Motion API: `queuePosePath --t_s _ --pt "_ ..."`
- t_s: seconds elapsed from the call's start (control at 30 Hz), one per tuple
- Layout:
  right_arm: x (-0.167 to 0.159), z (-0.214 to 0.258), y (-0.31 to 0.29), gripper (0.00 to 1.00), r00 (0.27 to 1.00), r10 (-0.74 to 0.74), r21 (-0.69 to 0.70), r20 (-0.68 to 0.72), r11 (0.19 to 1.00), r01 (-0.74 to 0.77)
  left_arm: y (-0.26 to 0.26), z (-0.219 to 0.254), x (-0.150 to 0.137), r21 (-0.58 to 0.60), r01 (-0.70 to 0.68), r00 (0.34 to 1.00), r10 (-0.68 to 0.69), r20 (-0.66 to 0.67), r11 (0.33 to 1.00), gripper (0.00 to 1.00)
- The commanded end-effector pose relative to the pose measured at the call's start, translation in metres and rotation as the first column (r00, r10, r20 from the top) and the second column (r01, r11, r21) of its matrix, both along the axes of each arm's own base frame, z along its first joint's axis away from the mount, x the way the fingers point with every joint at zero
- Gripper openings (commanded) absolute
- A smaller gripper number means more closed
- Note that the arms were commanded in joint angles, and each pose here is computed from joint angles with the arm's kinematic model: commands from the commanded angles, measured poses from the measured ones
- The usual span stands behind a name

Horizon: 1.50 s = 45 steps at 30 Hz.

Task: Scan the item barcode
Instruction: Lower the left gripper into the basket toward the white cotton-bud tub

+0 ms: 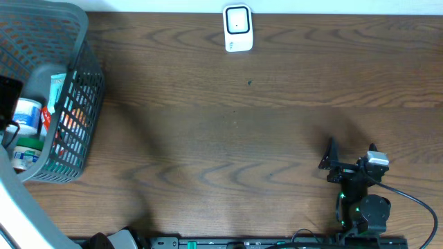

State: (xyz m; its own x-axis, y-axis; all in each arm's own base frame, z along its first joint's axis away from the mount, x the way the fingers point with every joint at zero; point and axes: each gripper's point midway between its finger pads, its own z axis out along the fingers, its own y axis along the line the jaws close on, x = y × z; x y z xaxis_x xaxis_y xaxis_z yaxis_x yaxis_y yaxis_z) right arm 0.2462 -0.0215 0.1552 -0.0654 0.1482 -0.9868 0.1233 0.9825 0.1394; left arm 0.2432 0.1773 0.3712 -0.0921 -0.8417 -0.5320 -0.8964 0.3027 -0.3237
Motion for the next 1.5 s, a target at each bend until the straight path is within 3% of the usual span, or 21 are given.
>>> queuePosePath --t_s 0.0,0.13,0.37,0.67,0.97,1.3,1.37,1.47 --pt "0.0 -0.001 0.0 0.99 1.0 0.002 -0.014 -0.005 1.0 -0.002 -0.006 0.005 0.003 -0.021 0.02 0.999 -0.019 0.042 1.0 0.88" --pt "0.0 -0.001 0.0 0.99 1.0 0.002 -0.014 -0.005 1.0 -0.002 -0.02 -0.002 0.004 -0.09 0.066 0.997 -0.063 0.039 0.994 0.88" --pt "0.0 -0.001 0.0 0.99 1.0 0.002 -0.014 -0.005 1.0 -0.002 -0.022 -0.008 0.004 -0.095 0.083 0.996 -0.082 0.017 0.992 0.88" --pt "0.0 -0.001 0.0 0.99 1.0 0.001 -0.015 -0.005 1.0 -0.001 -0.034 -0.019 0.036 -0.026 0.301 0.95 -0.302 -0.08 0.953 0.88" --pt "0.0 -0.001 0.0 0.99 1.0 0.002 -0.014 -0.005 1.0 -0.002 -0.028 -0.057 0.064 -0.084 0.31 0.927 -0.321 -0.192 0.947 0.88" --pt "0.0 -0.001 0.0 0.99 1.0 0.002 -0.014 -0.005 1.0 -0.002 -0.02 -0.076 0.081 -0.109 0.307 0.92 -0.324 -0.221 0.946 0.87" --pt "0.0 -0.001 0.0 0.99 1.0 0.002 -0.014 -0.005 1.0 -0.002 -0.016 -0.075 0.082 -0.092 0.301 0.923 -0.314 -0.224 0.949 0.77" --pt "0.0 -0.001 0.0 0.99 1.0 0.001 -0.015 -0.005 1.0 -0.001 -0.008 -0.073 0.083 -0.05 0.282 0.929 -0.286 -0.236 0.958 0.48"
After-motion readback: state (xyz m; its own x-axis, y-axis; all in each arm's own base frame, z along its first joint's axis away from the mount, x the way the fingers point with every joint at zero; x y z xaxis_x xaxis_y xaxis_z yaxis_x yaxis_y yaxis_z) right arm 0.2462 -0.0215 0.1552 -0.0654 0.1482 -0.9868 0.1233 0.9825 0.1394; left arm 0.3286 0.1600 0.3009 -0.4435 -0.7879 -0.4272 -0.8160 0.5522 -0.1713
